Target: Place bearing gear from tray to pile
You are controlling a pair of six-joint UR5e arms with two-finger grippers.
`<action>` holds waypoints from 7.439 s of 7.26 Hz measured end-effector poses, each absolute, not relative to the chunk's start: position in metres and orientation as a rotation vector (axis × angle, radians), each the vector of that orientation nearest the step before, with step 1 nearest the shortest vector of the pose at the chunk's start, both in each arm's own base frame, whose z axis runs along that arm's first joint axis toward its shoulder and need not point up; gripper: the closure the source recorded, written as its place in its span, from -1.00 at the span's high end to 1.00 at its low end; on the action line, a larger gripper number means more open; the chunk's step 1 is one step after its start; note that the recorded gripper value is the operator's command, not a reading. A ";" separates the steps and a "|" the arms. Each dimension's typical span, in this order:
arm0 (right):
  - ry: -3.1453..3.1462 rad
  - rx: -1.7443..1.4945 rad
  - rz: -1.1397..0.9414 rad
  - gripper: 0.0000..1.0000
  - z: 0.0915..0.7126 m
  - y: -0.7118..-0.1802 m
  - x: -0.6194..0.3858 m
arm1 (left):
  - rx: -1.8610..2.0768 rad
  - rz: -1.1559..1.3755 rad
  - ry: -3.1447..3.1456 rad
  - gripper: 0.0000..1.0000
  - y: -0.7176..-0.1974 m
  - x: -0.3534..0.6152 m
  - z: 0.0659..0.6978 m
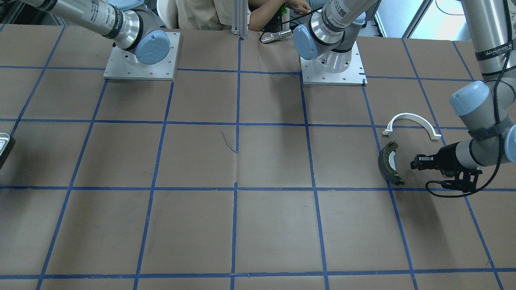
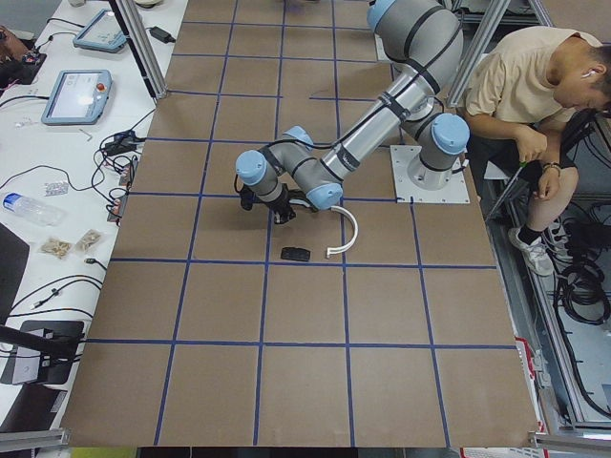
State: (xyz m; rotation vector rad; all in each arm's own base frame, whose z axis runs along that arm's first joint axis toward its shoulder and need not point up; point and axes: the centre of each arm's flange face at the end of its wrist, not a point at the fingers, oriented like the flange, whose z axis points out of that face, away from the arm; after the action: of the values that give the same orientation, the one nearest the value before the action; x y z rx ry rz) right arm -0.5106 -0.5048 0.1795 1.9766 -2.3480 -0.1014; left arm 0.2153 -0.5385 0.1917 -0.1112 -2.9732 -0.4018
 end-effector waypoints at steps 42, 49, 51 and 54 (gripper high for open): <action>-3.130 -0.135 0.005 1.00 0.485 -0.485 0.153 | -0.063 -0.106 -3.135 0.35 -0.516 -0.301 0.189; -3.134 0.029 0.017 1.00 0.485 -0.487 0.145 | -0.052 -0.162 -3.145 -1.00 -0.513 -0.302 0.168; -3.132 0.031 0.019 1.00 0.485 -0.487 0.145 | -0.040 -0.103 -3.137 -1.00 -0.523 -0.297 0.190; -3.130 0.030 0.022 1.00 0.486 -0.486 0.145 | -0.021 -0.122 -3.160 -1.00 -0.586 -0.219 0.263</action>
State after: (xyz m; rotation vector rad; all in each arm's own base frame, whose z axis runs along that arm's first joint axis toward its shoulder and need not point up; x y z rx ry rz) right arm 0.1451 -0.4861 0.4859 0.0303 -3.1303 0.0220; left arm -0.2185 -0.5859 0.2630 -0.0212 -3.1603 -0.1217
